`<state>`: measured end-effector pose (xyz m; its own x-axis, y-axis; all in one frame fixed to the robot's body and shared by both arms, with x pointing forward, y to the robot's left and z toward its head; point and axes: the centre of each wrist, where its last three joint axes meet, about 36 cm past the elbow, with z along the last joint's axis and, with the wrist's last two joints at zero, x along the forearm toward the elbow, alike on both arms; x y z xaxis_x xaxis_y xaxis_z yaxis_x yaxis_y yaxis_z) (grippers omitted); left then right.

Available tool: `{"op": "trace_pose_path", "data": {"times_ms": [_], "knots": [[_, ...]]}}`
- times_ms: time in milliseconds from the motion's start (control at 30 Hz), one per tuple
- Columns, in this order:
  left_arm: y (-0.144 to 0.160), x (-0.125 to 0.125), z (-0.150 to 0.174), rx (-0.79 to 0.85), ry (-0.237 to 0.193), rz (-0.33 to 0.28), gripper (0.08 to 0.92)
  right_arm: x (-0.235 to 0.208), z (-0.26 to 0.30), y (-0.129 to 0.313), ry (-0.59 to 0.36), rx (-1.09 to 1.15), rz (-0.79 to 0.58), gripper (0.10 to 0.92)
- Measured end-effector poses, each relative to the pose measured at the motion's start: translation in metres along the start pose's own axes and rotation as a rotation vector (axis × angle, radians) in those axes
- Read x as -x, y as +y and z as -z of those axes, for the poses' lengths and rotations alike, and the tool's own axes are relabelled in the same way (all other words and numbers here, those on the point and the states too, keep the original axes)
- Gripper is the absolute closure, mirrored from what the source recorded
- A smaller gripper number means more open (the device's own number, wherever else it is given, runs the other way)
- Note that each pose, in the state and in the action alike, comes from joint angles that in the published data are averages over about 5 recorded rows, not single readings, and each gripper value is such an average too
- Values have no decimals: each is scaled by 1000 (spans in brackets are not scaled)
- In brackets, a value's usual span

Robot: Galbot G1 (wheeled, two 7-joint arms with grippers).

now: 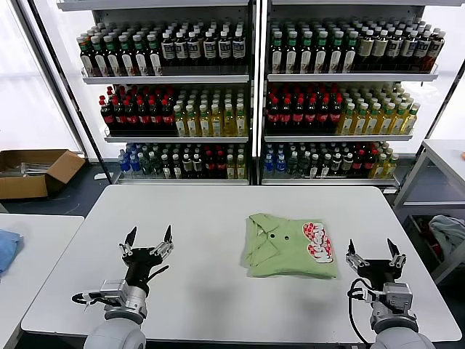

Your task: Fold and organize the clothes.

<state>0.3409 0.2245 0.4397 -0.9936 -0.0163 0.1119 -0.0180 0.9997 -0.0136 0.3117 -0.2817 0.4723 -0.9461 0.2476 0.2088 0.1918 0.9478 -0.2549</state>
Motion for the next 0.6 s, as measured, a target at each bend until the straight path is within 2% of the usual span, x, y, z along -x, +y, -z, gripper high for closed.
{"op": "trace_pose_path", "data": {"times_ms": [600], "knots": [[-4,8,0,29,5,-33,177,0,-2,-10,14,3,-34,200]]}}
